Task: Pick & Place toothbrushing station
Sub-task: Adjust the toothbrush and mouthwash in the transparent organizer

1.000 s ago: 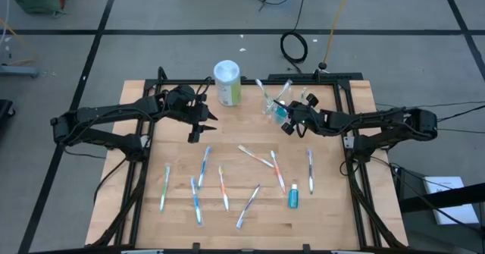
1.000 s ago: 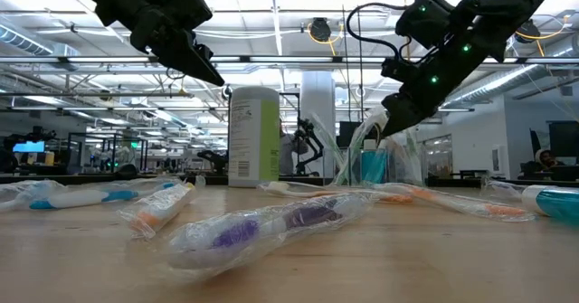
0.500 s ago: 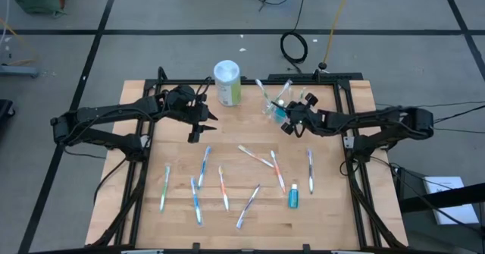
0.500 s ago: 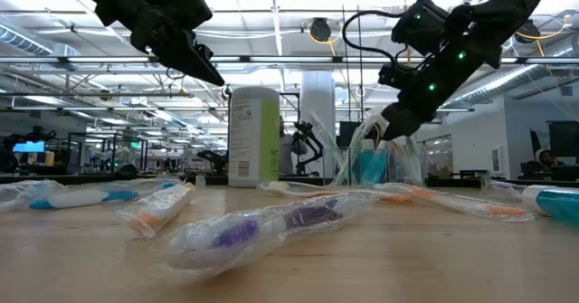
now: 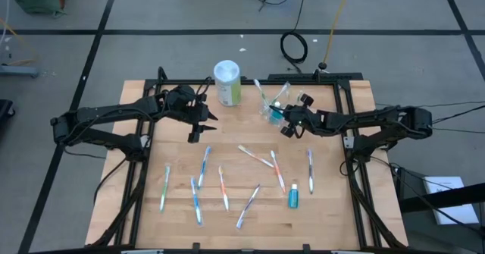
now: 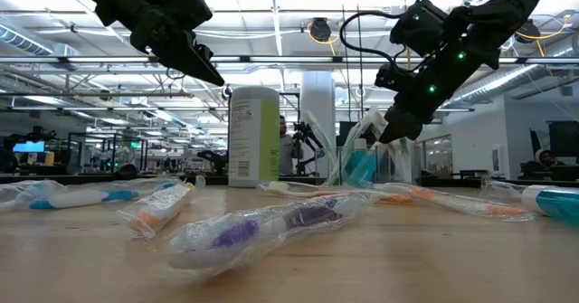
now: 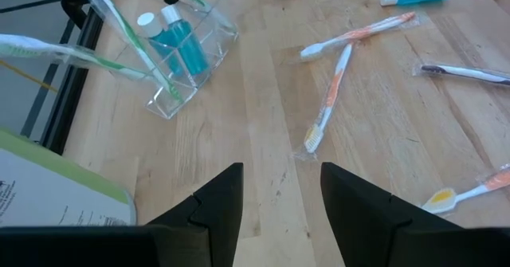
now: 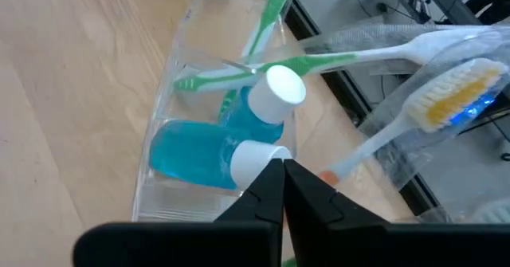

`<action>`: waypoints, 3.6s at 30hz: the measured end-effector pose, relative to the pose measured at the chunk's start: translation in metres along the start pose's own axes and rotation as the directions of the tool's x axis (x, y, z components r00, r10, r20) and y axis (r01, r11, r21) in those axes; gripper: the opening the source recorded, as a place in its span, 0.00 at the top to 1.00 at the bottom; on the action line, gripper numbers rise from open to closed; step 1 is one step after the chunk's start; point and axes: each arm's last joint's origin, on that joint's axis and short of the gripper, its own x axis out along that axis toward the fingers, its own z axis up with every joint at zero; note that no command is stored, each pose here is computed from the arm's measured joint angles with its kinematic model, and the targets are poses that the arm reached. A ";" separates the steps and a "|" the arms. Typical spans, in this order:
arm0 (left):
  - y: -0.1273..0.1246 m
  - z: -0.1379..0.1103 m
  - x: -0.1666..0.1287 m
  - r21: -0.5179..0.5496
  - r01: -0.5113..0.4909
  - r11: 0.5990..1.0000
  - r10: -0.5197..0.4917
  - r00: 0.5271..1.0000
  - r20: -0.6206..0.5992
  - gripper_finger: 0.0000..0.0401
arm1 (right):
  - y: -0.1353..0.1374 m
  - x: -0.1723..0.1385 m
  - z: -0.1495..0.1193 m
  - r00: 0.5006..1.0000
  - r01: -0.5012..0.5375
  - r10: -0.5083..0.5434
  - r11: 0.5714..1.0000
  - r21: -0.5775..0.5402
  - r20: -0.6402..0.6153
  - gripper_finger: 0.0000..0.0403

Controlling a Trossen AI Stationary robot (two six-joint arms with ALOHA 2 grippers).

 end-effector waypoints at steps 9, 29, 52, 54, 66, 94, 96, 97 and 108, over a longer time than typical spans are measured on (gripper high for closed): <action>0.000 0.000 0.000 0.000 0.000 1.000 0.000 1.000 0.000 0.56 | 0.001 0.000 0.006 0.997 -0.030 0.029 1.000 0.001 0.067 1.00; 0.001 0.002 0.000 0.008 -0.011 1.000 0.011 1.000 0.023 0.56 | 0.004 -0.002 0.019 0.967 -0.168 0.157 0.985 0.041 0.203 1.00; 0.001 0.002 0.000 0.005 -0.010 1.000 0.010 1.000 0.023 0.56 | -0.004 -0.015 0.020 0.999 -0.017 0.017 1.000 0.004 -0.042 1.00; 0.001 0.002 0.000 0.006 -0.010 1.000 0.009 1.000 0.023 0.56 | -0.005 -0.010 0.018 0.997 -0.035 0.035 0.999 0.008 -0.068 1.00; 0.001 0.002 0.000 0.020 -0.010 1.000 0.010 1.000 0.022 0.56 | -0.006 0.001 0.013 0.994 0.009 -0.009 1.000 0.001 -0.112 1.00; 0.001 0.002 0.000 0.023 -0.010 1.000 0.009 1.000 0.021 0.56 | -0.003 0.001 0.029 0.986 -0.155 0.159 0.986 -0.062 0.056 1.00; 0.001 0.002 0.000 0.022 -0.010 1.000 0.009 1.000 0.021 0.56 | -0.002 -0.001 0.030 0.988 -0.135 0.139 0.989 -0.058 0.066 1.00; 0.001 0.002 0.000 0.021 -0.010 1.000 0.009 1.000 0.021 0.56 | -0.003 -0.004 0.031 0.992 -0.103 0.106 0.993 -0.057 0.069 1.00; 0.001 0.002 0.000 0.019 -0.009 1.000 0.008 1.000 0.022 0.56 | -0.003 0.010 0.017 0.997 -0.035 0.032 0.998 -0.056 -0.064 1.00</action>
